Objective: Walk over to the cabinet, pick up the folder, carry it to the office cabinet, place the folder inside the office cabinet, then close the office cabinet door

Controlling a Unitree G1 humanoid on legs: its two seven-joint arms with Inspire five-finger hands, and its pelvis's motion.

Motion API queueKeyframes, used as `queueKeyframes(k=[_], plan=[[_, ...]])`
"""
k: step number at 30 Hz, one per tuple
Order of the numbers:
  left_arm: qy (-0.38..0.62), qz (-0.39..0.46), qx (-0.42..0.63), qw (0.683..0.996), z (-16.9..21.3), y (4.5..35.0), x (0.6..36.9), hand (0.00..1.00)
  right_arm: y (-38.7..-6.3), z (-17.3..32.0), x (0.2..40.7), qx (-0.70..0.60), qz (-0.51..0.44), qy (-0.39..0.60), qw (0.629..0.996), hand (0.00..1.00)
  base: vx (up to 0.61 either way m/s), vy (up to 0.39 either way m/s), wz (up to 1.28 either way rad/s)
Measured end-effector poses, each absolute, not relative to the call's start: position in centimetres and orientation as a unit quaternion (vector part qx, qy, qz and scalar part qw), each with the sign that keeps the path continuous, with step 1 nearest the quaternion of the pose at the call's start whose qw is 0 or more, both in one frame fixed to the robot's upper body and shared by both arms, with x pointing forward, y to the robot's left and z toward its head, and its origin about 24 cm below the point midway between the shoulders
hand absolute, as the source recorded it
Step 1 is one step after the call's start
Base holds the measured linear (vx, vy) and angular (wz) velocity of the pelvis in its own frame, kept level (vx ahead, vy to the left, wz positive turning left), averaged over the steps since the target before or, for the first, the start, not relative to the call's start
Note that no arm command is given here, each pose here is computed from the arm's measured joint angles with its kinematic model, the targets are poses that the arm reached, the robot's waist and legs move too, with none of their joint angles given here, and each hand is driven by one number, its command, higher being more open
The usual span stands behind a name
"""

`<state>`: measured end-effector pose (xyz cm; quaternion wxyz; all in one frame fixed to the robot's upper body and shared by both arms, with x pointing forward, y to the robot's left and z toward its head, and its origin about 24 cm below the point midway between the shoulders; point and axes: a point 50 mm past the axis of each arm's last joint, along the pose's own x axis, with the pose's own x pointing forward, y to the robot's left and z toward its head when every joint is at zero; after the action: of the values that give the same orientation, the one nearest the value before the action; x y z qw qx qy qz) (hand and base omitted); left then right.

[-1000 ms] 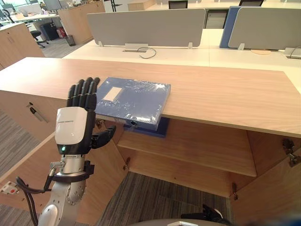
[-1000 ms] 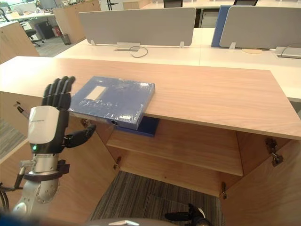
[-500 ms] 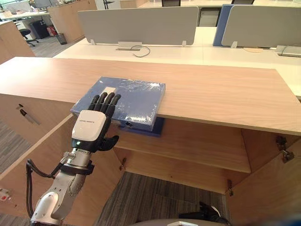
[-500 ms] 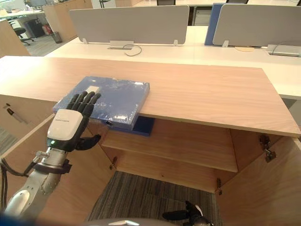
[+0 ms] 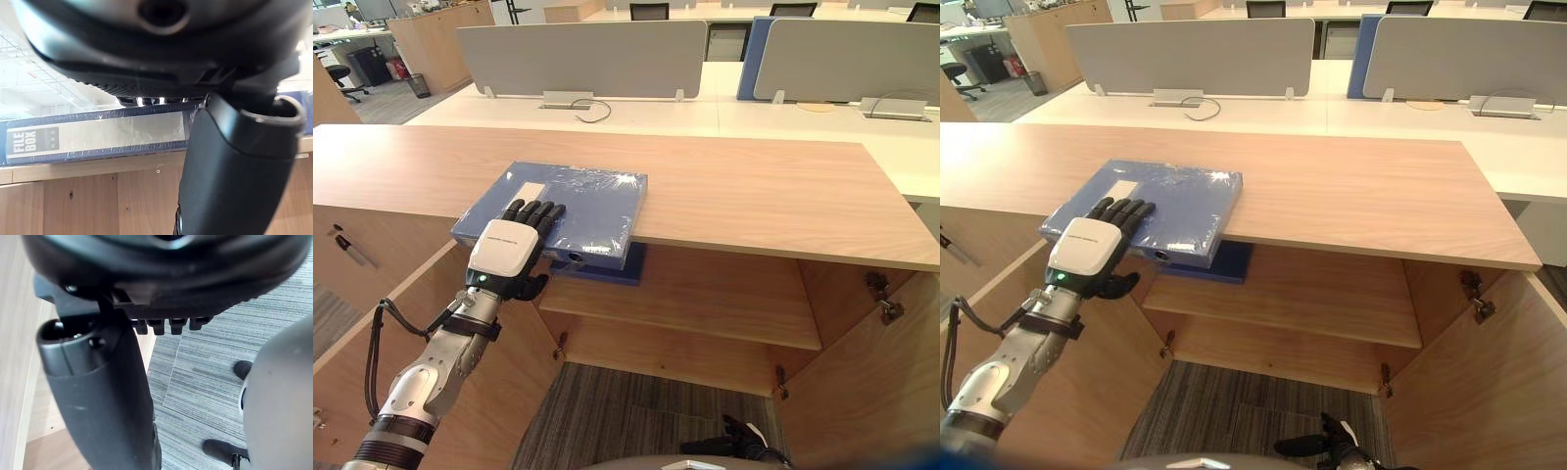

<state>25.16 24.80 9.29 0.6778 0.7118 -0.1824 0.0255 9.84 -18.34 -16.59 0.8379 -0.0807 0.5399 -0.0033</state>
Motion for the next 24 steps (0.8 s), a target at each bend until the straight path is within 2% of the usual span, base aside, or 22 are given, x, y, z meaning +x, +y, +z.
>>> queueKeyframes(k=[9, 17, 19, 21, 23, 24], plan=[[-0.239, 0.073, 0.712, 0.656, 12.0, 24.4, 26.3, 0.0, -18.5, -16.6, 9.8, -0.082, -0.004, 0.54, 0.837, 1.0, 0.0, 0.0, 0.0], [-0.266, 0.09, 0.704, 0.652, 13.3, 23.9, 26.2, 0.0, -18.5, -16.6, 9.8, -0.087, -0.001, 0.54, 0.837, 1.0, 0.0, 0.0, 0.0], [-0.266, 0.105, 0.683, 0.672, 13.3, 23.3, 25.3, 0.0, -18.4, -16.6, 9.9, -0.091, 0.003, 0.539, 0.837, 1.0, 0.0, 0.0, 0.0], [-0.275, 0.126, 0.639, 0.707, 13.4, 22.2, 23.9, 0.0, -18.3, -16.6, 9.9, -0.094, 0.005, 0.54, 0.837, 1.0, 0.0, 0.0, 0.0], [-0.284, 0.152, 0.568, 0.758, 13.5, 21.1, 22.5, 0.0, -18.3, -16.7, 9.7, -0.094, 0.004, 0.543, 0.834, 1.0, 0.0, 0.0, 0.0], [-0.287, 0.169, 0.506, 0.796, 13.6, 20.3, 21.5, 0.0, -18.3, -16.7, 9.6, -0.093, 0.002, 0.546, 0.833, 1.0, 0.0, 0.0, 0.0]])
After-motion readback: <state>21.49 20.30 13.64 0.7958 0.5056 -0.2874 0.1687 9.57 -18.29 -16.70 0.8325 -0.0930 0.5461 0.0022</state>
